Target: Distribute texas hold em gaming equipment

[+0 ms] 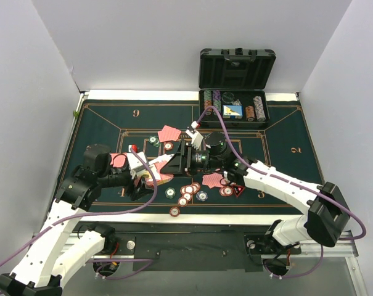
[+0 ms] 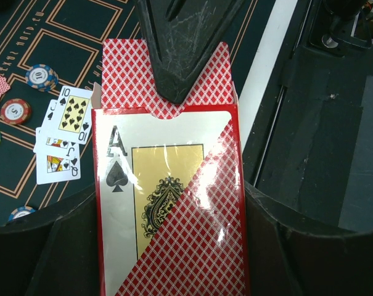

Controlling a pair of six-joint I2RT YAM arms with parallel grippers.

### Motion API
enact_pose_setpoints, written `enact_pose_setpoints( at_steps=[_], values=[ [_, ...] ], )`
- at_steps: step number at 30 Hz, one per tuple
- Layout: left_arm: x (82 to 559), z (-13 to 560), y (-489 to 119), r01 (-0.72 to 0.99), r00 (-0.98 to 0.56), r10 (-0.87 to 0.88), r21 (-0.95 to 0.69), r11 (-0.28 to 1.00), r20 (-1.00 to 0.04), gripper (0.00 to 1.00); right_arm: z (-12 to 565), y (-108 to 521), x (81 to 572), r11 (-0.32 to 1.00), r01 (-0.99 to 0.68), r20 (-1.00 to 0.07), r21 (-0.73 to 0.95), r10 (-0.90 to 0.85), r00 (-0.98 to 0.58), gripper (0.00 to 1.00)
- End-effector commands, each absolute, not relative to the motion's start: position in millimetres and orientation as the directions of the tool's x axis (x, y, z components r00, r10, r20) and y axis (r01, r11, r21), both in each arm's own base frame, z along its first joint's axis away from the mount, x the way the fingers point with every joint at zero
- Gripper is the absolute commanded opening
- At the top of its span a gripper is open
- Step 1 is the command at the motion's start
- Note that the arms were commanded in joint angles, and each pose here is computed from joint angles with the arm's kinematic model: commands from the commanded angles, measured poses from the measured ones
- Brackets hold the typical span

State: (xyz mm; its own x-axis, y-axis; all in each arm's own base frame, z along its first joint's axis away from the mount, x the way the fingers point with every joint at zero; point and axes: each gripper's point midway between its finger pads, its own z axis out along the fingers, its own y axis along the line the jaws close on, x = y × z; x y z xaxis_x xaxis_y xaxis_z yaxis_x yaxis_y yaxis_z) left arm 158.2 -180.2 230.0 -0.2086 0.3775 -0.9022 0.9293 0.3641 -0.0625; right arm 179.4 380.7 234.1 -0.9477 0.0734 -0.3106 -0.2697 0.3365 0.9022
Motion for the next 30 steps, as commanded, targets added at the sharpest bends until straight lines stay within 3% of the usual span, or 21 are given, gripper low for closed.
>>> enact_pose_setpoints(
  at_steps=[1, 6, 17, 30],
  values=[
    [164.8, 266.8, -187.0, 0.939, -0.104, 0.317, 0.012, 0.344, -0.943, 0.00, 236.5, 380.3, 180.5, 0.313, -0.285, -0.324, 0.906, 0.079, -0.943, 0.45],
    [164.8, 267.7, -187.2, 0.940, -0.099, 0.316, 0.015, 0.342, -0.944, 0.00, 239.2, 368.3, 189.0, 0.322, -0.278, -0.328, 0.905, 0.110, -0.938, 0.38],
    [164.5, 268.3, -186.9, 0.939, -0.100, 0.314, 0.015, 0.344, -0.944, 0.00, 246.3, 350.0, 197.2, 0.346, -0.280, -0.345, 0.895, 0.141, -0.928, 0.34],
    [165.0, 262.4, -185.8, 0.937, -0.104, 0.322, 0.015, 0.348, -0.941, 0.00, 276.9, 335.4, 203.5, 0.280, -0.269, -0.333, 0.922, 0.217, -0.918, 0.02]
  ],
)
